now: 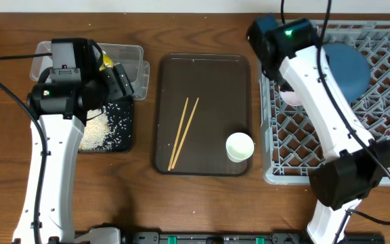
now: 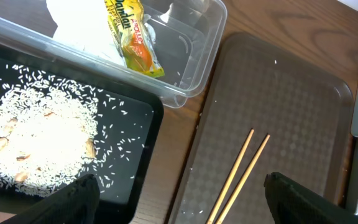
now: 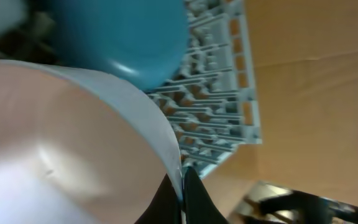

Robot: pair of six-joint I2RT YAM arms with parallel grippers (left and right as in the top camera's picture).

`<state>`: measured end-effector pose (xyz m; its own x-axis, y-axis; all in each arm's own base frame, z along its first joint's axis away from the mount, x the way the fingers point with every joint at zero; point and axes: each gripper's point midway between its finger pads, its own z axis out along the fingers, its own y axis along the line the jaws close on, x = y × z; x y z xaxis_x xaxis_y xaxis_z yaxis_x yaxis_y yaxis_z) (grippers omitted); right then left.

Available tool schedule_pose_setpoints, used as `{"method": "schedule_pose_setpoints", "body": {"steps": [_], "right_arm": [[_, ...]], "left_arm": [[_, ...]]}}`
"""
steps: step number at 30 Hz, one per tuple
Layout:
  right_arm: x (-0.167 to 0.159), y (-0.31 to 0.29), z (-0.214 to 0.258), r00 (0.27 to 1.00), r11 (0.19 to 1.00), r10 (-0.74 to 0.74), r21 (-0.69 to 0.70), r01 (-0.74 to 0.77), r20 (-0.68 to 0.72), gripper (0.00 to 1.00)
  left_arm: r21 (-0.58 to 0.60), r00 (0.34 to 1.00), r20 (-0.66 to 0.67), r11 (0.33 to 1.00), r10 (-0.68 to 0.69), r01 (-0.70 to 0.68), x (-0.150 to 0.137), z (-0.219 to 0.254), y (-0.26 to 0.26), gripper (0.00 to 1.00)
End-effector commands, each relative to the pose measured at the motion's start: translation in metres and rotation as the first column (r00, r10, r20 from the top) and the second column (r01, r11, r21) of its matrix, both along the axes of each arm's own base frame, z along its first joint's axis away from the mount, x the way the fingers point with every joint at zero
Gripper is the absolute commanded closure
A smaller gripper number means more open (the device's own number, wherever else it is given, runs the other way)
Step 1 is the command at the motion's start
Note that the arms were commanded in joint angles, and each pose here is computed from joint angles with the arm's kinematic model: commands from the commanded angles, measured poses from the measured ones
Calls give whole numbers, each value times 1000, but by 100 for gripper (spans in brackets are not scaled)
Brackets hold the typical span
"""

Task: Sort waste into correct bins and load items into the dishwasher rack
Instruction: 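Lift the white bowl with the right gripper and carry it to the rack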

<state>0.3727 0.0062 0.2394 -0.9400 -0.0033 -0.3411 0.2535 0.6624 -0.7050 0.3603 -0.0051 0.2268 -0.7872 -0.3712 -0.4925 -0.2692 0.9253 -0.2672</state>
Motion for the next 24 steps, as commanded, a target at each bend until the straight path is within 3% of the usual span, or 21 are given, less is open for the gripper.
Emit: {"method": "schedule_pose_setpoints", "body": {"steps": [1,11,16,24], "right_arm": [[4,-29,14,998,986,-34,-164,43,60,99],[-5,-52,-6,993,981,-118,-151,120,24,99],[-7,-40,-9,977,981,-193,17,192,87,99],[13,-46,66,979,972,-84,233,39,184,99]], "left_arm": [[6,1000,-9,1000,5,-5,0,-3,2,12],[6,1000,-9,1000,5,-5,0,-3,2,12],[6,1000,-9,1000,4,-4,0,-3,2,12],[6,1000,-9,1000,4,-4,0,-3,2,12]]}}
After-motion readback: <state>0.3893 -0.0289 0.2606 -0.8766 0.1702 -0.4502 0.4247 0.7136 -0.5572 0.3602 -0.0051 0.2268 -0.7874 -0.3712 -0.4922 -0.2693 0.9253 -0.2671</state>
